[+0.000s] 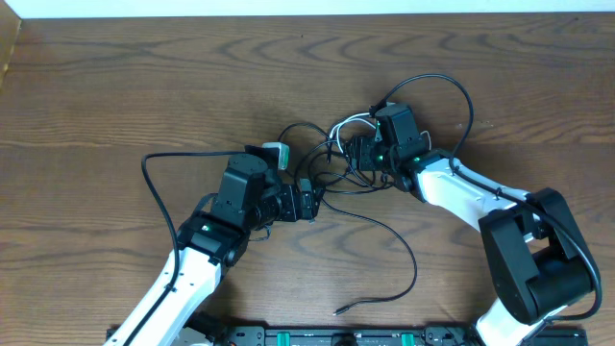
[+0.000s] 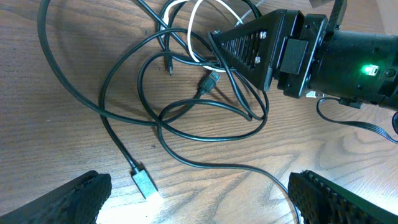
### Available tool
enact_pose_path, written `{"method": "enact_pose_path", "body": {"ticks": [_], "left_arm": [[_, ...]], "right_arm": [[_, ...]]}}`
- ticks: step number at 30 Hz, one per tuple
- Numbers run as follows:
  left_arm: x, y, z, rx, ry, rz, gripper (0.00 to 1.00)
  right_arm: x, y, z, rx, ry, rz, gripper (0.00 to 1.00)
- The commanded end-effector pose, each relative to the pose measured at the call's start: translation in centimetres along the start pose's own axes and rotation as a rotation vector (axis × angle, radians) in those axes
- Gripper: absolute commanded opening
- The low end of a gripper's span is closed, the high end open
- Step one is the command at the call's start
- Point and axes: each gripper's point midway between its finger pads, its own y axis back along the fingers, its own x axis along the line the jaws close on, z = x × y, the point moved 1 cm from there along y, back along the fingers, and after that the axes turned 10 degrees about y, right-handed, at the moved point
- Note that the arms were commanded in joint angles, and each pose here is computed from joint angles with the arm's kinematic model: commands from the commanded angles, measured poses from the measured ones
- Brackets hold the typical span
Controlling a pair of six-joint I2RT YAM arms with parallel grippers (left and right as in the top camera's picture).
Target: Untangle cables
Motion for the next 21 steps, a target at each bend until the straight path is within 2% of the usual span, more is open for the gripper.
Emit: {"method": "enact_pose_path", "body": {"ticks": [1, 8, 16, 21], "left_arm": [[-0.3, 0.2, 0.5, -0.018, -0.023, 0.0, 0.98], [-0.3, 0.2, 0.5, -0.018, -0.023, 0.0, 0.98], [-0.3, 0.2, 0.5, -0.018, -0.023, 0.0, 0.98], [-0.3, 0.2, 0.5, -0.018, -0.023, 0.0, 0.98]], "right_arm": [[0.7, 1.4, 1.5, -0.044, 0.0, 0.013, 0.64], [1.2, 2.9, 1.5, -0.033, -0.008, 0.027, 0.68], [-1.1, 1.7, -0.2, 0.021, -0.017, -0.091, 0.71], [-1.5, 0.7, -0.4, 0.016, -0.031, -0.099, 0.72]]}}
